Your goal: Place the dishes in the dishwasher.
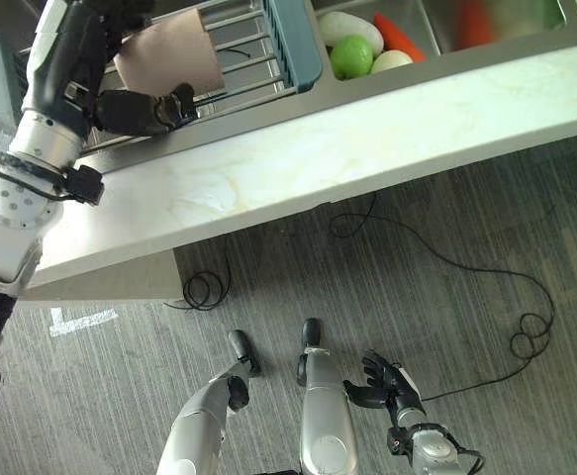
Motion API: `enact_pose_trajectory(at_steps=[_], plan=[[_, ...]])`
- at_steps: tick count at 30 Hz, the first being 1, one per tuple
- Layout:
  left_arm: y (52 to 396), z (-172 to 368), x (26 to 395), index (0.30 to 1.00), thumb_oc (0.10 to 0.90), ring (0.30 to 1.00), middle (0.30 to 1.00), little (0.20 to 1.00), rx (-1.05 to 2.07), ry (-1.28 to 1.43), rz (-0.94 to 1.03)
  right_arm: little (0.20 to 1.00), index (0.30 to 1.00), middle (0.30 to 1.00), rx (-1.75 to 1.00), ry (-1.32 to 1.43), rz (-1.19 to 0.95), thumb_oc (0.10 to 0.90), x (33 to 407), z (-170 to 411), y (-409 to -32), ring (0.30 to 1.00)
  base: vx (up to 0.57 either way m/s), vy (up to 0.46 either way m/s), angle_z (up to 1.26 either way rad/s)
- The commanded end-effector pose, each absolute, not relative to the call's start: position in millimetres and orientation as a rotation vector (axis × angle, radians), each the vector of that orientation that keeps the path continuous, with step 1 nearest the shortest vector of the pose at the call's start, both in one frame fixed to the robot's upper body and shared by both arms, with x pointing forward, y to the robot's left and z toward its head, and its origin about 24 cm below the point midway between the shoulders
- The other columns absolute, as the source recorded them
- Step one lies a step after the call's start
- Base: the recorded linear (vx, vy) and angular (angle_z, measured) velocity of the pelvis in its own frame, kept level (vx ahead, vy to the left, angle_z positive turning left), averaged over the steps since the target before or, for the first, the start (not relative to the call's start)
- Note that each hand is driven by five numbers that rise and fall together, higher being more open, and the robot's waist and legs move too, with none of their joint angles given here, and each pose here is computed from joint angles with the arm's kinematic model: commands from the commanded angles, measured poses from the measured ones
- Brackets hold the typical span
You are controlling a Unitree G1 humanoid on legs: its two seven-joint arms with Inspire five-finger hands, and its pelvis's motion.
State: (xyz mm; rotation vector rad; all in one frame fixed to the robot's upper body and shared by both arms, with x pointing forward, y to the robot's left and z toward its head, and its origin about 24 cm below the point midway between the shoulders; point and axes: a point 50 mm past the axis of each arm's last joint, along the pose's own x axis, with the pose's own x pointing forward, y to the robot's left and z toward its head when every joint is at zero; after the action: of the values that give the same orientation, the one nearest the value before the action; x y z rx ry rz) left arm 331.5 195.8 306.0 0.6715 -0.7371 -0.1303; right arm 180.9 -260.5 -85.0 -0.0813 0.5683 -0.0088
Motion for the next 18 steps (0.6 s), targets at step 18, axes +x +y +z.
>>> enact_pose_trajectory(at_steps=[18], plan=[[244,283,363,0.900,0.800,0.900,0.900,0.900,1.306,-0.275,0.060,0.900,0.900,0.900,-0.038,0.442,0.050,0.800,190,-65,-252,0.900,0.00,-0.002,0.00]])
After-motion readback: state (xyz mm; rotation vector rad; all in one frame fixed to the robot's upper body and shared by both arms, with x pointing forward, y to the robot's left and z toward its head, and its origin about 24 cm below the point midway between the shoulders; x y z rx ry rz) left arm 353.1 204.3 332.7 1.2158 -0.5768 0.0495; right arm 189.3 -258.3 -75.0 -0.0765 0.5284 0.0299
